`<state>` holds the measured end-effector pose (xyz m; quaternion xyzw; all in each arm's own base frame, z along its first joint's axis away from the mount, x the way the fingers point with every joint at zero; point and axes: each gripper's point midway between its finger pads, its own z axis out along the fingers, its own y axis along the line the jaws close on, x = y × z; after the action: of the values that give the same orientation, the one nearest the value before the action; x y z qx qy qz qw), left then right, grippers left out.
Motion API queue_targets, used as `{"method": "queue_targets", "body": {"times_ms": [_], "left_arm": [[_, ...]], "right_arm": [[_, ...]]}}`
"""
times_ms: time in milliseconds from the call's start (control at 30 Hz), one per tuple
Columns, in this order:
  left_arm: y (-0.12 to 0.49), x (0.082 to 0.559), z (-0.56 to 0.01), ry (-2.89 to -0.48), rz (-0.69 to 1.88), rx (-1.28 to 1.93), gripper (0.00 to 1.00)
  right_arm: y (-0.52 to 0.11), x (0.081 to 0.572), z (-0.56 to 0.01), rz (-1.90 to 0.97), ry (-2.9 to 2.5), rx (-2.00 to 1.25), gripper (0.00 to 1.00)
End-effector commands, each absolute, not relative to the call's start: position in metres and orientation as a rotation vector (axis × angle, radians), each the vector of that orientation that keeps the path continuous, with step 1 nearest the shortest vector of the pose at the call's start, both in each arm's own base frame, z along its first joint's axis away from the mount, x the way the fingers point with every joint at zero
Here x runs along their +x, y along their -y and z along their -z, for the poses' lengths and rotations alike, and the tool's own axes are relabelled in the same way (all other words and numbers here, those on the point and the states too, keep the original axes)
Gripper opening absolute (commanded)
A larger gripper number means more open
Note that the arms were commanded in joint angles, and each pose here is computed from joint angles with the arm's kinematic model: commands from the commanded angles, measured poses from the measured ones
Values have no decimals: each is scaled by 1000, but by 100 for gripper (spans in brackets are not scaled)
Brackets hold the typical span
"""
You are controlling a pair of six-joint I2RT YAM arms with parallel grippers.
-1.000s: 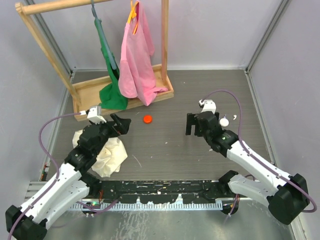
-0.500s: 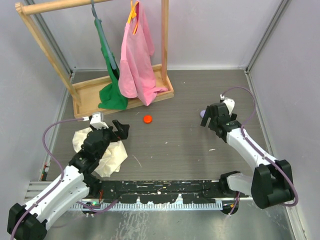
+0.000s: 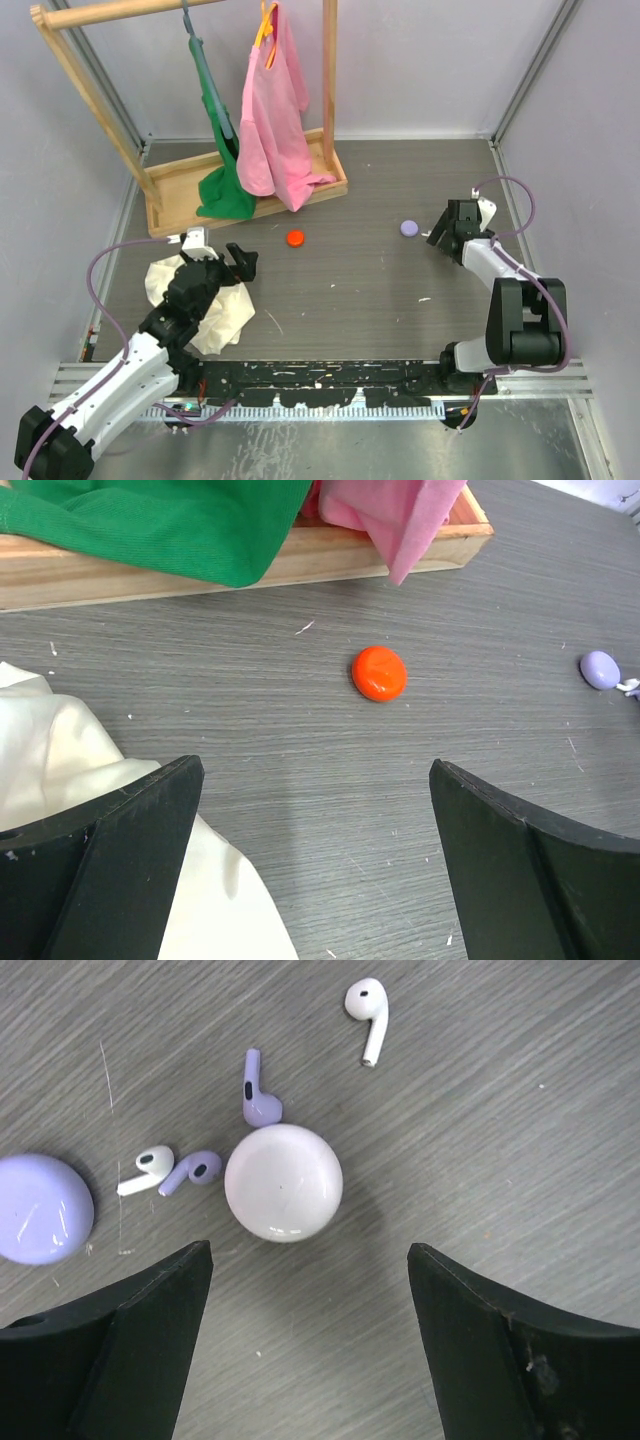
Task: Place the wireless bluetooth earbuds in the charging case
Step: Move the charging case to the center of the board.
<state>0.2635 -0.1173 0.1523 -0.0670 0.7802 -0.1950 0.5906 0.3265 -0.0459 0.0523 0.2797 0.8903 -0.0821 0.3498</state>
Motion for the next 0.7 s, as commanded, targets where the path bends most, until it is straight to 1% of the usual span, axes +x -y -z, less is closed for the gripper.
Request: {"method": "queue_targets", "body": {"times_ms": [0,300,667], "left_arm": [[117,270,-167,-1749,452,-145,98],[119,270,-163,-1760,452,-131,98],[122,270,-164,-1760,465,-114,98]], "right_arm": [[46,366,-72,126,-2193,728,82],[52,380,-61,141,-2186,769,73],[61,379,-47,182,-2193,818,67]]}}
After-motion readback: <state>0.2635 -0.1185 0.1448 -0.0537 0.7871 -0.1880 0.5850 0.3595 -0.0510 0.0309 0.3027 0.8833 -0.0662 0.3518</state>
